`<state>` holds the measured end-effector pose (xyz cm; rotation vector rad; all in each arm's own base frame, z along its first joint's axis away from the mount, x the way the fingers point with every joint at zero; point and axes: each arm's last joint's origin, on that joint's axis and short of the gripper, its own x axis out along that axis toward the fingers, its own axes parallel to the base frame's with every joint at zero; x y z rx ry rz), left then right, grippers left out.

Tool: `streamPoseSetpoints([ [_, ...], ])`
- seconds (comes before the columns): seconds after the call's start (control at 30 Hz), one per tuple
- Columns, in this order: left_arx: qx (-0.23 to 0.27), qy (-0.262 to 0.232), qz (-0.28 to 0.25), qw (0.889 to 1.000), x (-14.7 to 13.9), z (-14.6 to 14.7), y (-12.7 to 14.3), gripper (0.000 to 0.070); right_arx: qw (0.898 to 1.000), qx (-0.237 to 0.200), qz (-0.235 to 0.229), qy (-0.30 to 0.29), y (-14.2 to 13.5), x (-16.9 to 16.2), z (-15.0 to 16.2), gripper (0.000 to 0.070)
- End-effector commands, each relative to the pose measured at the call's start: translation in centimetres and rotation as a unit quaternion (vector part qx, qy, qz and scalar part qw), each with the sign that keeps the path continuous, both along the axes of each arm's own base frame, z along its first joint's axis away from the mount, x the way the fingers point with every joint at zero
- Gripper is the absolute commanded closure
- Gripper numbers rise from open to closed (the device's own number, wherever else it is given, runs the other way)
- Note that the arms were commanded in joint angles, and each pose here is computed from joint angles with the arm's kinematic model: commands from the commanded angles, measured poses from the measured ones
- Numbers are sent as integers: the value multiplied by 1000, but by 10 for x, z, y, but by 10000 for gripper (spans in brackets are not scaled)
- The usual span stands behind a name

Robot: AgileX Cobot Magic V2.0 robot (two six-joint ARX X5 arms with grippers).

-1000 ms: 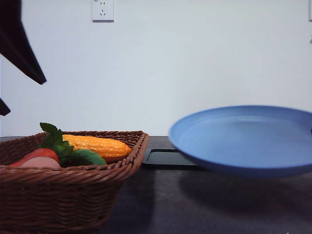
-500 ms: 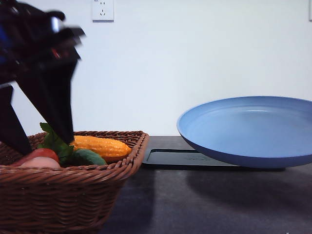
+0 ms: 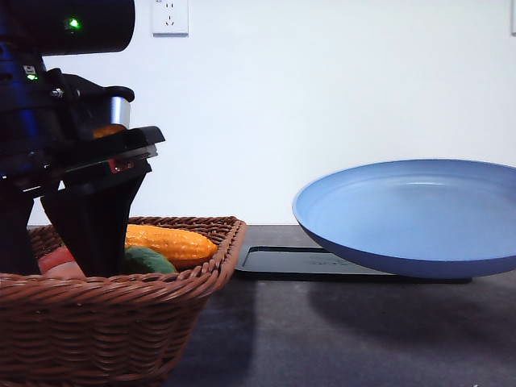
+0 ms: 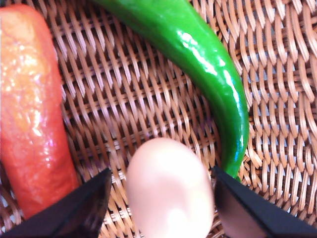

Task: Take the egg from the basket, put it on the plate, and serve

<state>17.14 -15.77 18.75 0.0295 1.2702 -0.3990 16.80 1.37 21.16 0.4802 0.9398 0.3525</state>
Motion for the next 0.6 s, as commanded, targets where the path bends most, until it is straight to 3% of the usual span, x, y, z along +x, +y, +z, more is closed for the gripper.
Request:
streamPoseSetpoints([
  [0.0, -2, -4, -5, 1000, 1, 2, -5, 296, 1000, 4, -2, -10, 0, 3, 5, 700],
  [0.33, 8, 6, -32, 999, -1, 1, -4, 485, 1000, 4, -1, -14, 0, 3, 6, 700],
  [0.57, 5, -4, -43, 999, 1, 7, -5, 533, 1000, 7, 1, -13, 0, 3, 6, 700],
])
